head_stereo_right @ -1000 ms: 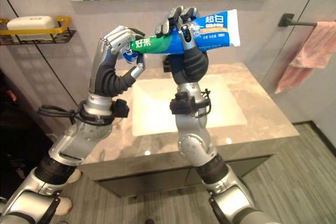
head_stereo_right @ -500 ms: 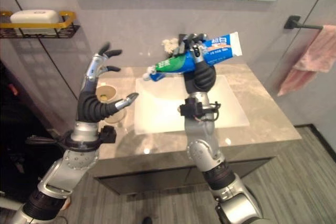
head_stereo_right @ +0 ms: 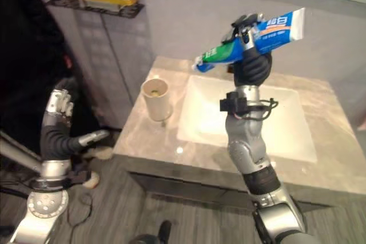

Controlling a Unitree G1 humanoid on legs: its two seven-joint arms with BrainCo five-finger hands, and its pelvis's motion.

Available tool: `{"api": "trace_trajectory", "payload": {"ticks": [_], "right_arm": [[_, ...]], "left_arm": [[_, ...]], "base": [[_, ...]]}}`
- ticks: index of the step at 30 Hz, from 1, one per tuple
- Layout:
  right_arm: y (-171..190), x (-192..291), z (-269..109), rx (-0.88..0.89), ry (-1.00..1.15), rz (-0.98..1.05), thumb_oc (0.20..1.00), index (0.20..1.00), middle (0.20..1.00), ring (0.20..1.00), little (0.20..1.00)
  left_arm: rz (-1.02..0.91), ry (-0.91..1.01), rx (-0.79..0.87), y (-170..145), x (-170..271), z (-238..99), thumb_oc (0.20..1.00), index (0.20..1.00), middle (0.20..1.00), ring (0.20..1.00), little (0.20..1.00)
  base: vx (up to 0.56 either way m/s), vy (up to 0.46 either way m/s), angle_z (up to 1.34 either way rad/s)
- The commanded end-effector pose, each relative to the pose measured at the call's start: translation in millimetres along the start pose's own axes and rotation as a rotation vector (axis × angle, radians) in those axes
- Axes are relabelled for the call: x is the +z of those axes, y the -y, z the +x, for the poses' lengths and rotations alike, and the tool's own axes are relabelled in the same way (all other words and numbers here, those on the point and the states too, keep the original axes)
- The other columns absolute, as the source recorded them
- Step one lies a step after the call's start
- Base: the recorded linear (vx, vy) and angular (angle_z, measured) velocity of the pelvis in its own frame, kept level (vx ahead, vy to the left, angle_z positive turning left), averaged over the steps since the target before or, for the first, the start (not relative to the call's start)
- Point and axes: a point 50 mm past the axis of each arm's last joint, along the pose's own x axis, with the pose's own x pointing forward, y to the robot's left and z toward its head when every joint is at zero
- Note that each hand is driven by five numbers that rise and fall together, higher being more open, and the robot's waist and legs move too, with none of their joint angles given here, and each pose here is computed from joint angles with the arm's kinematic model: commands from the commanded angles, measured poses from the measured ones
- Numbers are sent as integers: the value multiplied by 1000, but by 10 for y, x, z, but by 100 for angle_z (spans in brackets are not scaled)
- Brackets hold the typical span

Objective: Put brush and paste in cup on sink, flatten towel.

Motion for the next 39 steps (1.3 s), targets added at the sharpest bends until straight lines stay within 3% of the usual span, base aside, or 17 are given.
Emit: {"api": "trace_trajectory", "payload": {"ticks": [1,3,6,8,10,14,18,25,39], "right_arm": [[-176,269,121,110,146,-37,200,200,200,200,200],[-133,297,103,119,141,-85,200,200,200,200,200],[-93,330,97,122,140,-112,200,200,200,200,200],[-44,334,95,132,119,-149,200,200,200,200,200],[-30,329,93,139,107,-158,200,200,200,200,200],[15,224,67,181,12,-221,200,200,200,200,200],[3,177,77,230,-39,-278,200,200,200,200,200],[-3,139,120,299,-95,-359,200,200,200,200,200],[-109,56,247,357,-118,-400,200,200,200,200,200]], "left_arm": [[36,-17,-28,-103,-38,-56,1000,1000,1000,1000,1000],[64,-177,2,-208,-298,-222,1000,1000,1000,1000,1000],[85,-270,4,-267,-447,-322,1000,1000,1000,1000,1000],[153,-505,9,-375,-817,-635,1000,1000,1000,1000,1000],[163,-545,0,-387,-876,-698,1000,1000,1000,1000,1000],[198,-858,-17,-403,-1267,-1253,1000,1000,1000,1000,1000],[168,-977,-31,-354,-1358,-1496,1000,1000,1000,1000,1000],[139,-1053,-83,-217,-1429,-1658,1000,1000,1000,1000,1000],[217,-914,-316,-26,-1360,-1442,1000,1000,1000,1000,1000]], "base": [[1,-13,53],[13,-22,48],[0,-11,23],[21,-1,21],[14,1,11],[9,12,18],[-2,3,1],[-3,16,-5],[-8,5,-5]]}}
